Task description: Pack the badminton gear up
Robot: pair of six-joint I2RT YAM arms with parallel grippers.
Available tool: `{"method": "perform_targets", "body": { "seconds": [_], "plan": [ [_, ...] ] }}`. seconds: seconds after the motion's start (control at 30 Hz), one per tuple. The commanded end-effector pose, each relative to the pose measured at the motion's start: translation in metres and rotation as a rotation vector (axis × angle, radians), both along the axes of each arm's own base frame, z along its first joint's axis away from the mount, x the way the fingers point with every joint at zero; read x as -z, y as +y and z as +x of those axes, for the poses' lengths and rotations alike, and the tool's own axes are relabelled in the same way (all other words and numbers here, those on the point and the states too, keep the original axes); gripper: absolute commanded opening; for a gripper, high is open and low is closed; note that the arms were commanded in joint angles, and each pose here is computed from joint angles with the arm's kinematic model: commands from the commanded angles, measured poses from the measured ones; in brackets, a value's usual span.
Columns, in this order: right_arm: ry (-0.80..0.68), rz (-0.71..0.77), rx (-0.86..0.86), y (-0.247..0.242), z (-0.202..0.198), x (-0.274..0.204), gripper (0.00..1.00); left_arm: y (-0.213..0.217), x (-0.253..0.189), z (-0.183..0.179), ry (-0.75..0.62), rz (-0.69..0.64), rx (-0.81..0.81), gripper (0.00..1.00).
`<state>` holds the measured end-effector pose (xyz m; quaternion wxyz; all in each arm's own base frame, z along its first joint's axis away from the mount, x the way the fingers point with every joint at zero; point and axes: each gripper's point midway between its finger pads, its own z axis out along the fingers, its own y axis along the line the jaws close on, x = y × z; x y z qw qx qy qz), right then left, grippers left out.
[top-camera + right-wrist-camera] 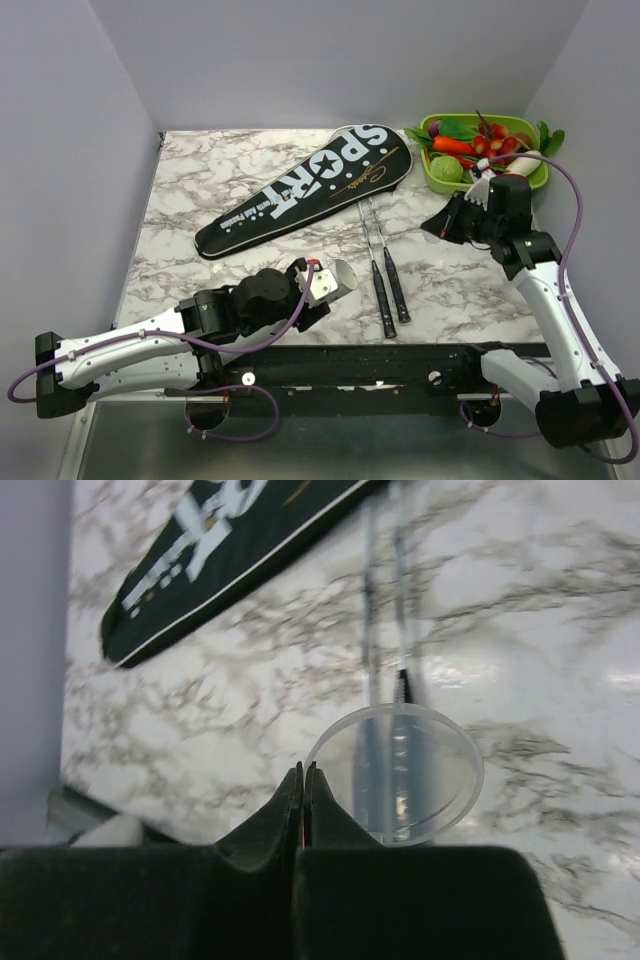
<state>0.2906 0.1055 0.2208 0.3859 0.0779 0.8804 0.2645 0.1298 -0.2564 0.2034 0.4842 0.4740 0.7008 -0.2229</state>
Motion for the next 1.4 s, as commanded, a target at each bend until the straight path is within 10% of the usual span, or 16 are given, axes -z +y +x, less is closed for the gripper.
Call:
{"method": "perform_targets", "body": {
  "seconds": [0.0, 0.5, 1.37],
  "plan": [
    [-0.062, 0.135, -0.39, 0.071, -0.063, -0.036, 0.08, -0.013, 0.001, -0.014, 0.072, -0.036, 0.062, 0.0],
    [-0.189, 0.395, -0.797, 0.124, -0.16, -0.104, 0.04, -0.017, 0.0, -0.021, 0.082, -0.056, 0.101, 0.0],
    [-0.068, 0.36, -0.942, 0.189, -0.167, -0.077, 0.05, -0.017, -0.003, -0.022, 0.079, -0.063, 0.111, 0.0]
  ]
}}
